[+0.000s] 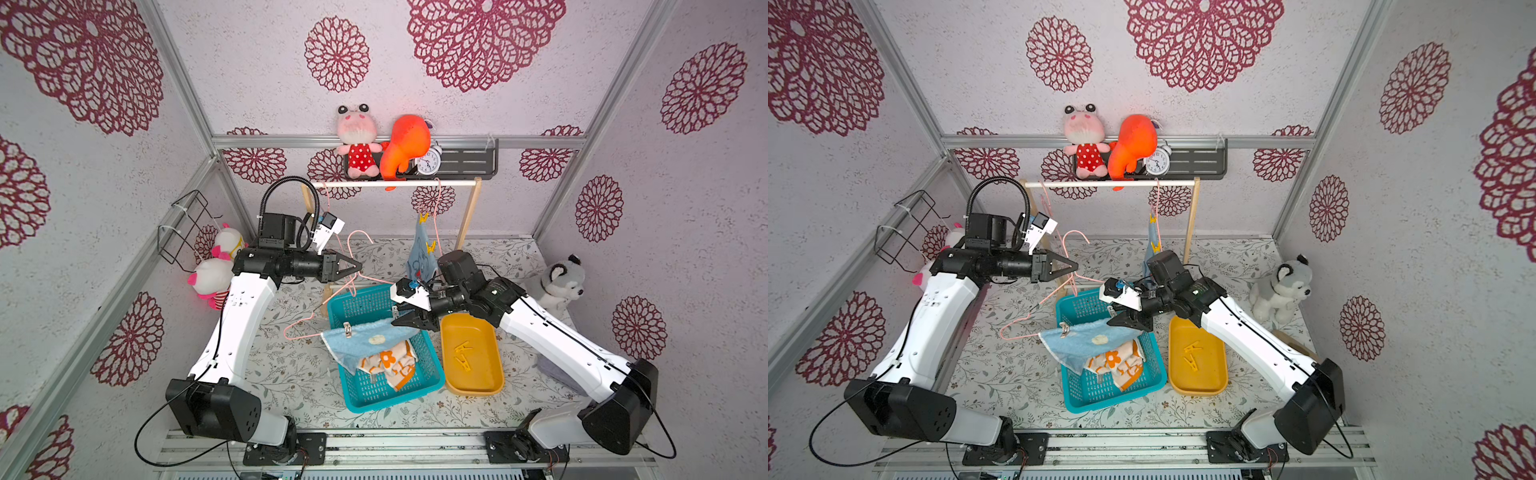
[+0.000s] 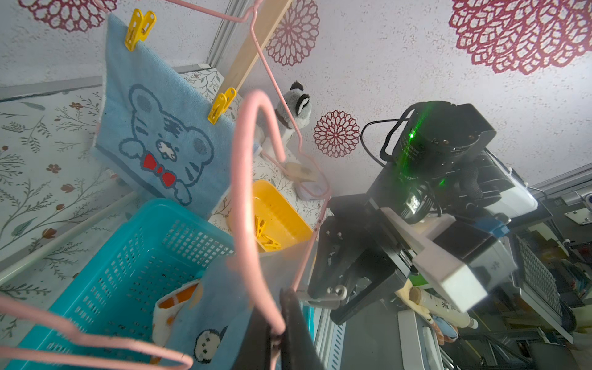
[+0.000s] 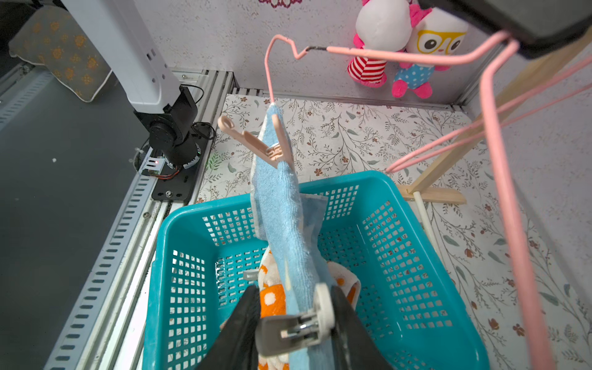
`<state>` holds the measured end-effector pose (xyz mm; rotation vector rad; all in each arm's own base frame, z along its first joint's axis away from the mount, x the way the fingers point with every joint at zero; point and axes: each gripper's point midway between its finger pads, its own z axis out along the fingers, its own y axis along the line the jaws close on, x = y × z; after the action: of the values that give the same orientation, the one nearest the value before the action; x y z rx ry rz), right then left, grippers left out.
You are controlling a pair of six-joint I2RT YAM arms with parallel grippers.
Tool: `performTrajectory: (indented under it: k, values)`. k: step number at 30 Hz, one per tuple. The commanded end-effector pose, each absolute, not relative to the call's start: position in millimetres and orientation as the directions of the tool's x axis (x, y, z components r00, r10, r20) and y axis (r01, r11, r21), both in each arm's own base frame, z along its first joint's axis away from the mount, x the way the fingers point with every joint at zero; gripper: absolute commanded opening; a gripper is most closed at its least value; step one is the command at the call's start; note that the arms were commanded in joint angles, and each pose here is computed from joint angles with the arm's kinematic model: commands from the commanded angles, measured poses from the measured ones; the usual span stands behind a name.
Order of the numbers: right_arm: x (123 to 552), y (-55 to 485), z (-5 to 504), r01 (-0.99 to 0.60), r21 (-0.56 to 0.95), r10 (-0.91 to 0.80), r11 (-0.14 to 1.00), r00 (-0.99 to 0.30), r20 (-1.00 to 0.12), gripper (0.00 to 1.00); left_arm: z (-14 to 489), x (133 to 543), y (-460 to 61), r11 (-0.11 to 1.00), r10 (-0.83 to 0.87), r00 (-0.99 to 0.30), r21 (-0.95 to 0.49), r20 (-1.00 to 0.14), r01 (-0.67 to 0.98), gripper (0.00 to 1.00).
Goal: Remove the clothespins securing towels to the hanger
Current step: Remove the clothespin from the hanger.
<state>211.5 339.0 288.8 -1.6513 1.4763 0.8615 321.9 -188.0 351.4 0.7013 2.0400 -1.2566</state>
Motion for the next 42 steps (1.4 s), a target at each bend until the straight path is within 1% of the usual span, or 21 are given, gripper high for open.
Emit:
performTrajectory:
  k: [1, 7, 11, 18, 21, 28, 35, 40, 42]
  values:
    - [206, 341, 295, -0.992, -0.087, -0.476, -0.088, 0.119, -0.871, 0.34, 364, 320, -189, 0.37, 0.107, -0.624, -0.551, -0.774, 0.748, 0.0]
    - [208, 342, 289, -0.994, -0.074, -0.487, -0.082, 0.105, -0.867, 0.36, 364, 319, -188, 0.369, 0.107, -0.624, -0.552, -0.774, 0.748, 0.0]
    - [210, 343, 286, -0.994, -0.072, -0.492, -0.079, 0.102, -0.864, 0.43, 365, 319, -189, 0.367, 0.107, -0.623, -0.552, -0.775, 0.749, 0.0]
    - [213, 345, 288, -0.994, -0.083, -0.484, -0.076, 0.109, -0.868, 0.43, 364, 319, -189, 0.366, 0.107, -0.624, -0.553, -0.774, 0.748, 0.0]
    - [214, 346, 288, -0.994, -0.082, -0.481, -0.077, 0.109, -0.87, 0.4, 364, 320, -189, 0.367, 0.107, -0.626, -0.554, -0.773, 0.747, 0.0]
    - [217, 348, 288, -0.995, -0.072, -0.474, -0.073, 0.098, -0.875, 0.26, 363, 320, -189, 0.37, 0.107, -0.626, -0.554, -0.772, 0.746, 0.0]
    - [217, 349, 292, -0.995, -0.066, -0.466, -0.068, 0.09, -0.88, 0.16, 363, 320, -189, 0.37, 0.107, -0.627, -0.554, -0.772, 0.746, 0.0]
    - [218, 348, 291, -0.998, -0.045, -0.478, -0.055, 0.065, -0.876, 0.06, 362, 320, -188, 0.372, 0.108, -0.628, -0.554, -0.771, 0.745, 0.0]
    - [221, 347, 291, -0.999, -0.04, -0.489, -0.033, 0.052, -0.871, 0.04, 362, 321, -188, 0.379, 0.108, -0.628, -0.552, -0.771, 0.743, 0.0]
